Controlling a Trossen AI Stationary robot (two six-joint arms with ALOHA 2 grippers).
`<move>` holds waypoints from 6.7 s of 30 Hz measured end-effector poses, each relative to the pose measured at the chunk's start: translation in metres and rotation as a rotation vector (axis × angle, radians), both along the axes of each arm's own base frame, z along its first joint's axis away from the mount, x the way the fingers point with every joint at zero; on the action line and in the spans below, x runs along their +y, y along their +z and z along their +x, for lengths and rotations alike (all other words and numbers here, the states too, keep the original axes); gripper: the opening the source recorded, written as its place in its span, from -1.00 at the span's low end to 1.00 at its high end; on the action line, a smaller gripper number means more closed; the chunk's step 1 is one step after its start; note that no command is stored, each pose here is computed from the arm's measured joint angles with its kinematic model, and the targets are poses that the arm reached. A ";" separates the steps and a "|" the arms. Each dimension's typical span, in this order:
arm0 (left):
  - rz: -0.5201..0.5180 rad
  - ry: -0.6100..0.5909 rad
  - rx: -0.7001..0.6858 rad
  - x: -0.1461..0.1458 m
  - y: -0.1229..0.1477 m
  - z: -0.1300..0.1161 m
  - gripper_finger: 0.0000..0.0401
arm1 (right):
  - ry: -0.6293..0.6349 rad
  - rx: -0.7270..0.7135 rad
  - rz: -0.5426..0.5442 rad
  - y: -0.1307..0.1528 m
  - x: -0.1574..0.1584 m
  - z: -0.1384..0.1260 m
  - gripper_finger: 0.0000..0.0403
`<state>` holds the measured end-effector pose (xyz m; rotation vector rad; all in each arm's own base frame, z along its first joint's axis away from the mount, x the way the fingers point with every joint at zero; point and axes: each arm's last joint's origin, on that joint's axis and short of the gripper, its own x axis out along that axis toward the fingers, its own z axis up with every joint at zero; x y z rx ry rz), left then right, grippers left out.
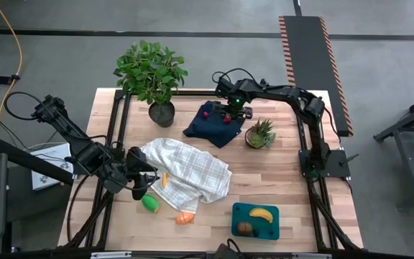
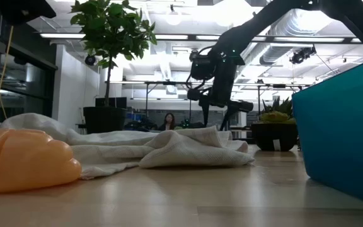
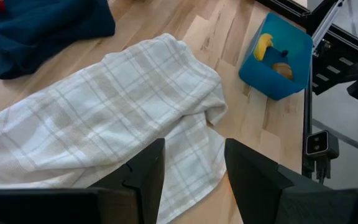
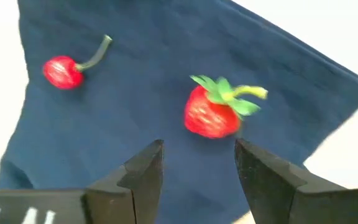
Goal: Pick and placing Produce into tupperware
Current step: Put the strawberry into the bin
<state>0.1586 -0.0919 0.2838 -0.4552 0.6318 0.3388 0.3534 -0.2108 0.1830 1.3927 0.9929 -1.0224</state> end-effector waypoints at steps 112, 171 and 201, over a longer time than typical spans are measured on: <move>-0.017 0.052 0.022 0.002 -0.003 -0.003 -0.22 | 0.152 0.074 -0.070 0.049 -0.022 0.012 -0.28; -0.067 0.058 0.033 0.002 -0.003 -0.003 -0.22 | 0.543 0.051 -0.186 0.151 0.026 0.017 -0.28; -0.068 0.059 0.032 0.001 -0.003 -0.003 -0.22 | 0.540 0.038 -0.166 0.151 0.027 0.017 -0.28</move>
